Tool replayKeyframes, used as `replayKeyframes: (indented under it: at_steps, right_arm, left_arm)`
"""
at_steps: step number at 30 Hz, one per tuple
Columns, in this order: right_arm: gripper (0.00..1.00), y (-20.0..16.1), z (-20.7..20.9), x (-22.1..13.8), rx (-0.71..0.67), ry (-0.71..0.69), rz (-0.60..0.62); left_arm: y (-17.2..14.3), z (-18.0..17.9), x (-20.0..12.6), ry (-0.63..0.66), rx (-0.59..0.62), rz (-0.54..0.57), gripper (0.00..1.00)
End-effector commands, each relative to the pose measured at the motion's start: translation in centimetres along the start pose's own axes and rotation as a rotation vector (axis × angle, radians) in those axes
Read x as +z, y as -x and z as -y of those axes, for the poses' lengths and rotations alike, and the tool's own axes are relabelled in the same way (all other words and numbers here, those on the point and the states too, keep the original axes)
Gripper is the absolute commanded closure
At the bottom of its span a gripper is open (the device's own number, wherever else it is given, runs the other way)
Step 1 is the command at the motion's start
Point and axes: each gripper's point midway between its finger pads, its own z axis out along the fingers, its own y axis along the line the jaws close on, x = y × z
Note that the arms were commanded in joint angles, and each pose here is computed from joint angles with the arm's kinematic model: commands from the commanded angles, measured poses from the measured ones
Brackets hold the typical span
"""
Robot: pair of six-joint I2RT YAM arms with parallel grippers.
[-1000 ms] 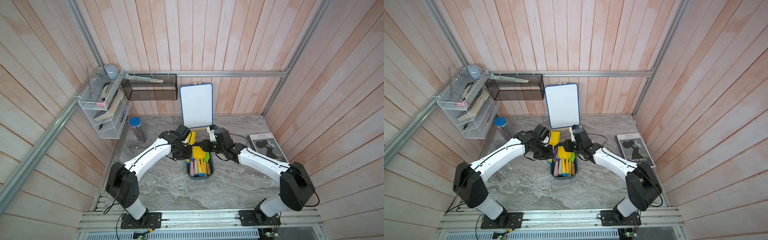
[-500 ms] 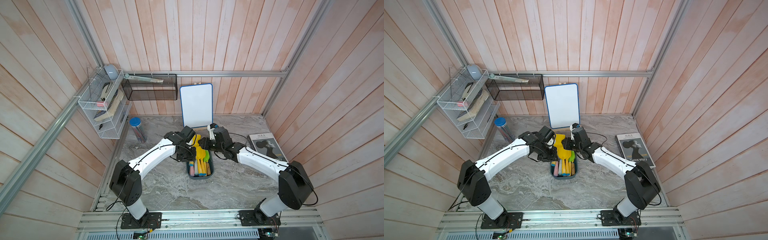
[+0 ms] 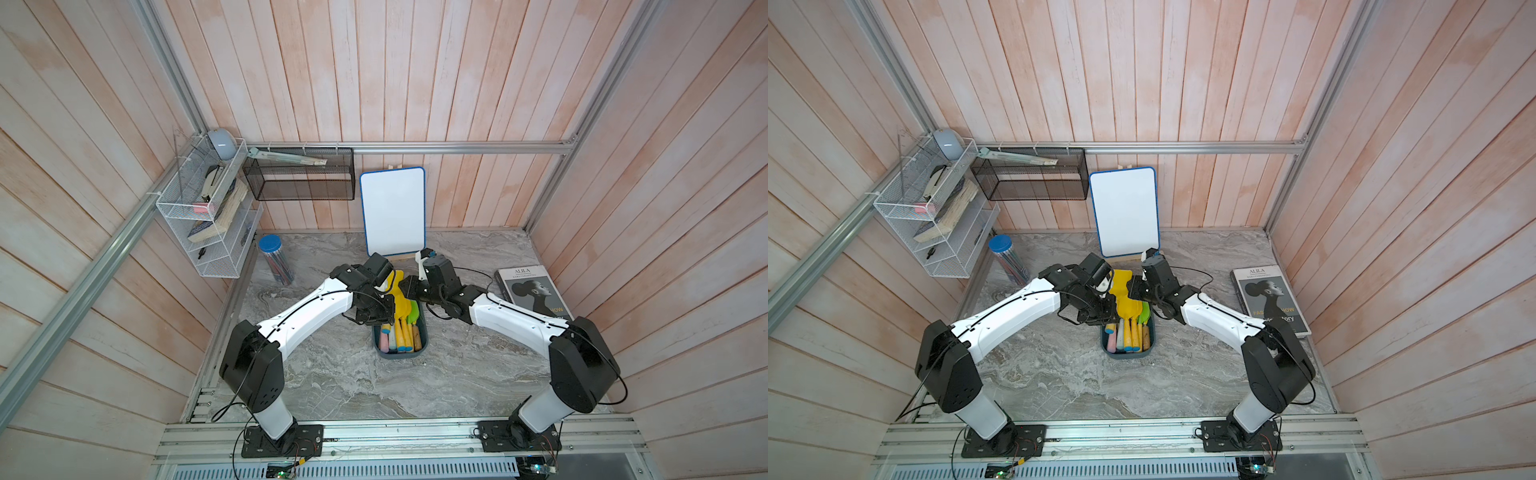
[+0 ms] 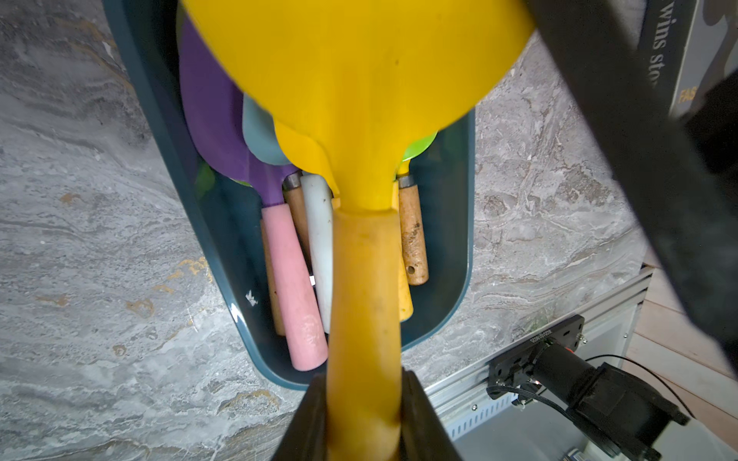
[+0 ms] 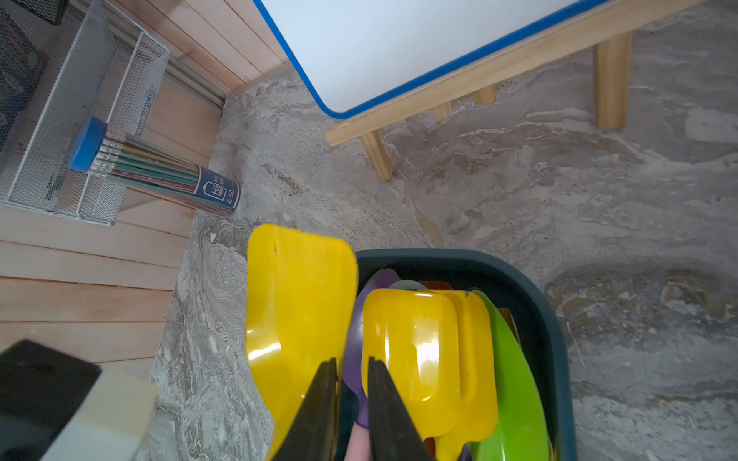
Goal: Put the shovel into the storage box
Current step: Place the shovel in the storage box.
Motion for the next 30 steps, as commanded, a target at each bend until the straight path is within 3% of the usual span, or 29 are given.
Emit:
replayKeyframes:
  at_steps: [1,13,15,18,21,24,30]
  right_arm:
    - [0.85,0.5,-0.2,0.6,0.004,-0.009,0.022]
    - [1.0,0.5,0.0,1.0,0.002,-0.015,0.025]
    - [1.0,0.4,0.1,1.0,-0.004,-0.016,0.026]
    - [1.0,0.5,0.1,0.9,-0.015,-0.016,0.032]
    - [1.0,0.6,0.0,0.8,-0.028,-0.014,0.035]
    - [1.0,0.6,0.0,0.7,-0.037,-0.01,0.036]
    - [1.0,0.2,-0.5,1.0,-0.079,0.039,0.007]
  left_arm:
    - [0.7,1.5,-1.1,-0.055,0.013,0.046,0.93]
    - [0.7,2.0,-1.4,-0.078,0.017,0.055,0.93]
    - [0.7,2.2,-1.4,-0.088,0.021,0.055,0.84]
    - [0.8,2.5,-1.4,-0.107,0.027,0.062,0.6]
    - [0.9,2.8,-1.6,-0.122,0.034,0.07,0.47]
    - [0.9,3.0,-1.8,-0.13,0.042,0.078,0.4]
    - [0.8,2.8,-2.5,-0.128,0.051,0.105,0.36]
